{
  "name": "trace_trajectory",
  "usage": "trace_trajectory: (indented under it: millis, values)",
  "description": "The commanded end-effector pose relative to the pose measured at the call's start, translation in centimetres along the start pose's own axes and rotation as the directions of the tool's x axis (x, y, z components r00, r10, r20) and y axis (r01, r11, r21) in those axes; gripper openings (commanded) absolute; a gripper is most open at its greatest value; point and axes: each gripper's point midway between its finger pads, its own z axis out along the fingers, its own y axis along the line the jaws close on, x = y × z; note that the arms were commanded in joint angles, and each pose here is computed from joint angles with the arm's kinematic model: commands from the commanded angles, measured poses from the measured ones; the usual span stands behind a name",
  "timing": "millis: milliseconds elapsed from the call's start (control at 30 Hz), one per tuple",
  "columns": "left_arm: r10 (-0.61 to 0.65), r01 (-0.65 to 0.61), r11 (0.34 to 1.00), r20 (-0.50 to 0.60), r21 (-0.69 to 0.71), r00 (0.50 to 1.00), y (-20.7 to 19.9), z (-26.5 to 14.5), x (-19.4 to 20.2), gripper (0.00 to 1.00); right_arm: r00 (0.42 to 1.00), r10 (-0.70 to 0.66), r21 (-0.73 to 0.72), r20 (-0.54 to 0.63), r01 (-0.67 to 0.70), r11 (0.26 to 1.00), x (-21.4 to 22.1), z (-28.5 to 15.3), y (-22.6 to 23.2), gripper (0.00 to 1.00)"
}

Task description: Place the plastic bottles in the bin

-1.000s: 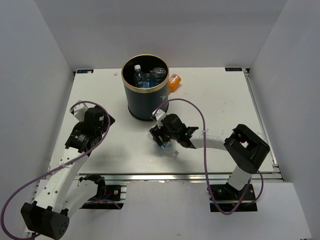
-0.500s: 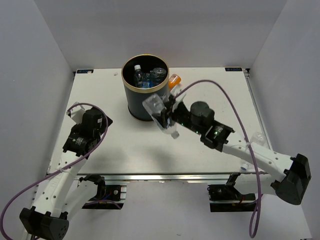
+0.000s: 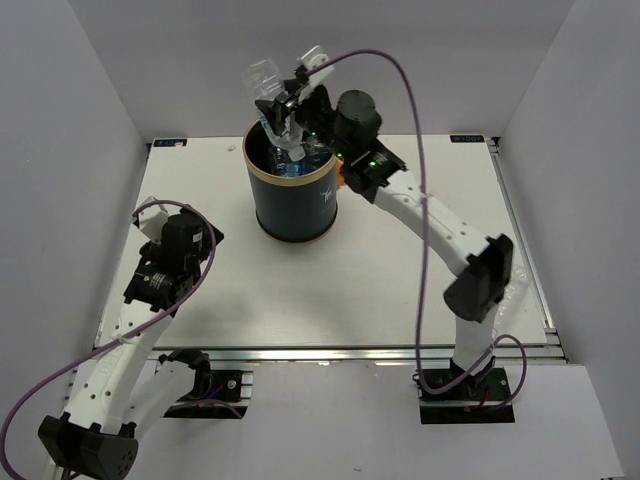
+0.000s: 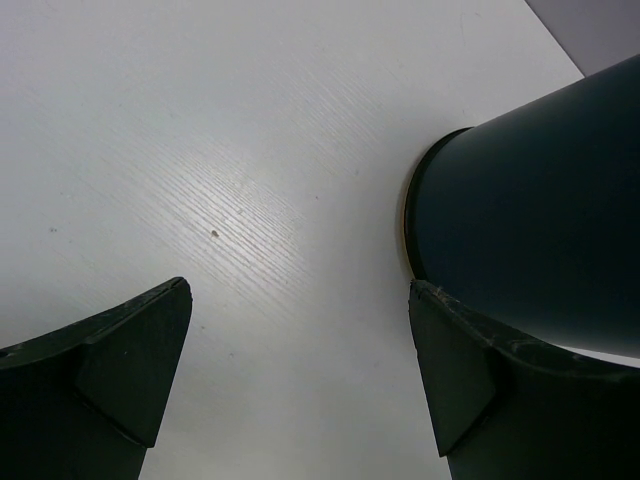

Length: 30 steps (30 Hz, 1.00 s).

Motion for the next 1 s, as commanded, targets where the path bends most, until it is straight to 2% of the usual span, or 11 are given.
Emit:
trace_trajectory:
  millis: [0,33,67,167,200,367,500,633,800,933,967]
  values:
    - [-0.004,0.003,1.000,0.058,0.016,0.998,-0.8,-0.5,-2.2,0.98,0.998,0.064,-0.022,-0.027,-0.065,0.998,2.5,2.1,0.0,0.50]
    - [0.002,-0.003,1.000,0.057,0.009,0.998,-0.9,-0.4,-2.3,0.98,0.997,0.071,-0.019,-0.026,-0.071,0.997,2.5,2.2,-0.2,0.55]
    - [0.011,-0.011,1.000,0.060,-0.003,0.998,-0.7,-0.3,-2.4,0.98,0.997,0.079,-0.015,-0.028,-0.079,0.997,2.4,2.3,-0.3,0.71]
    - [0.027,-0.026,0.999,0.065,-0.019,0.998,-0.8,-0.1,-2.7,0.98,0.992,0.113,-0.055,-0.051,-0.116,0.992,2.4,2.0,0.6,0.86]
    - [0.031,-0.030,0.999,0.065,-0.015,0.997,-0.9,-0.1,-2.7,0.98,0.992,0.115,-0.061,-0.045,-0.118,0.991,1.8,1.7,0.7,0.88]
    - [0.049,-0.049,0.999,0.065,-0.007,0.997,-1.7,0.4,-2.9,0.98,0.992,0.117,-0.019,-0.041,-0.118,0.993,0.3,0.8,-0.4,0.89]
    - [0.063,-0.063,0.998,0.064,-0.015,0.996,-2.0,0.8,-3.0,0.98,0.981,0.183,0.116,-0.062,-0.175,0.978,0.3,-0.4,-4.7,0.89]
    - [0.077,-0.076,0.997,0.065,-0.025,0.995,-2.4,1.3,-3.2,0.98,0.941,0.336,0.334,-0.044,-0.303,0.892,1.5,-2.6,-11.9,0.89]
    - [0.110,-0.107,0.993,0.064,-0.044,0.992,-2.6,2.0,-3.4,0.98,0.897,0.440,0.573,-0.050,-0.335,0.748,5.9,-6.5,-20.3,0.89]
    - [0.128,-0.126,0.991,0.055,-0.049,0.990,-3.2,2.7,-3.7,0.98,0.854,0.518,0.673,-0.039,-0.362,0.646,9.6,-7.5,-23.4,0.89]
    - [0.140,-0.137,0.990,0.052,-0.044,0.989,-3.4,2.8,-3.7,0.98,0.834,0.549,0.705,-0.062,-0.353,0.615,12.0,-7.7,-23.7,0.89]
